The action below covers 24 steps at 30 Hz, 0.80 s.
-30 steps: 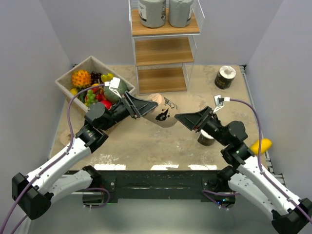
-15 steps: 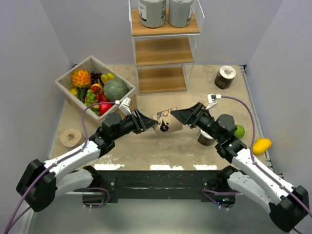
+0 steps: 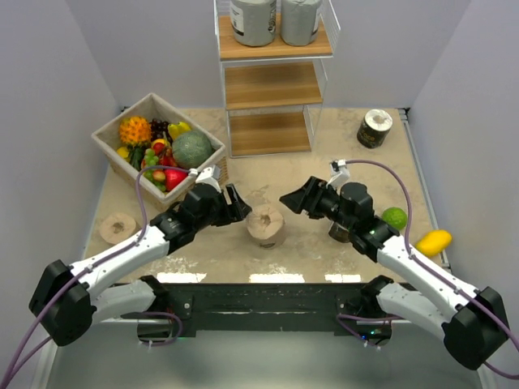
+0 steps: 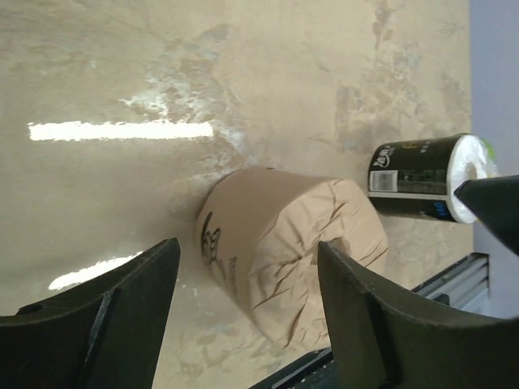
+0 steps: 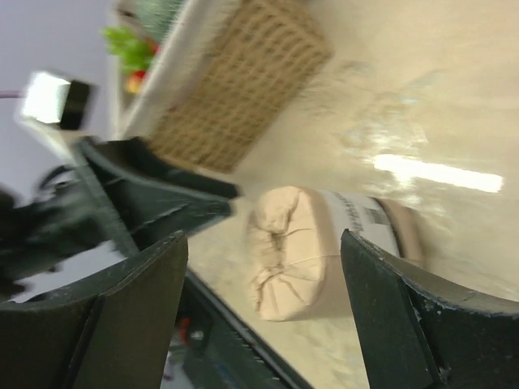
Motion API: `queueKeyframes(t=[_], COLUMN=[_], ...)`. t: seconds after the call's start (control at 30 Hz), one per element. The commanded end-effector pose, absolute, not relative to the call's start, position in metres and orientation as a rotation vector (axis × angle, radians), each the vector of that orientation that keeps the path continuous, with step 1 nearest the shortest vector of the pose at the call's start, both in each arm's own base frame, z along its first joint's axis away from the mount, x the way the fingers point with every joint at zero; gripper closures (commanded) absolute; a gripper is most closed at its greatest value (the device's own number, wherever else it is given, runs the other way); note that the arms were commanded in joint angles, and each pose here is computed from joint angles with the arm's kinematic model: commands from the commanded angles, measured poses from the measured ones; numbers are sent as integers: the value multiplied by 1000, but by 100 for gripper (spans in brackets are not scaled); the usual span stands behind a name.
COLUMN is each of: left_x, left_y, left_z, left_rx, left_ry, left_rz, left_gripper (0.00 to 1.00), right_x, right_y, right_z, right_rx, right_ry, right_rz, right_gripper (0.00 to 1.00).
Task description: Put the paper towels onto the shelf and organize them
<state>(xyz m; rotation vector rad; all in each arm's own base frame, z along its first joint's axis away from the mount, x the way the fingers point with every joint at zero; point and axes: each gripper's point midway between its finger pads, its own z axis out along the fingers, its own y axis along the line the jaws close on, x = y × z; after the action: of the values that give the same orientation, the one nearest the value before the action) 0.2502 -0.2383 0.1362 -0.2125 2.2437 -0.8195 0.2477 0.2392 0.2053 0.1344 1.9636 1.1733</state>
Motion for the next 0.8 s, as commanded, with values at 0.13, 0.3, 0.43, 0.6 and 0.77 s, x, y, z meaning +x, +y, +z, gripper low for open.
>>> queueKeyframes(t=[0.13,0.3,0.43,0.6,0.77], left_x=[263,256,250,240,235], left_y=[-184,-141,-117,-98,-99], left_z=[226,263,273,251,263], left_rx=[-86,13,107,89,83], left_ry=[2040,1919,1857,1810,1748], left_rz=[-504,-310,-182,-147,-210], left_gripper=[16,0,0,0,0], right_x=[264,252,244,237,240], right_y=[204,219,235,248,254], right_z=[224,201,177,164,156], right_rx=[26,-37,-42,5,28], right_ry=[2116,2242,2337,2386,2427], right_rz=[688,574,518,540,490], right_gripper=[23,20,19,21,21])
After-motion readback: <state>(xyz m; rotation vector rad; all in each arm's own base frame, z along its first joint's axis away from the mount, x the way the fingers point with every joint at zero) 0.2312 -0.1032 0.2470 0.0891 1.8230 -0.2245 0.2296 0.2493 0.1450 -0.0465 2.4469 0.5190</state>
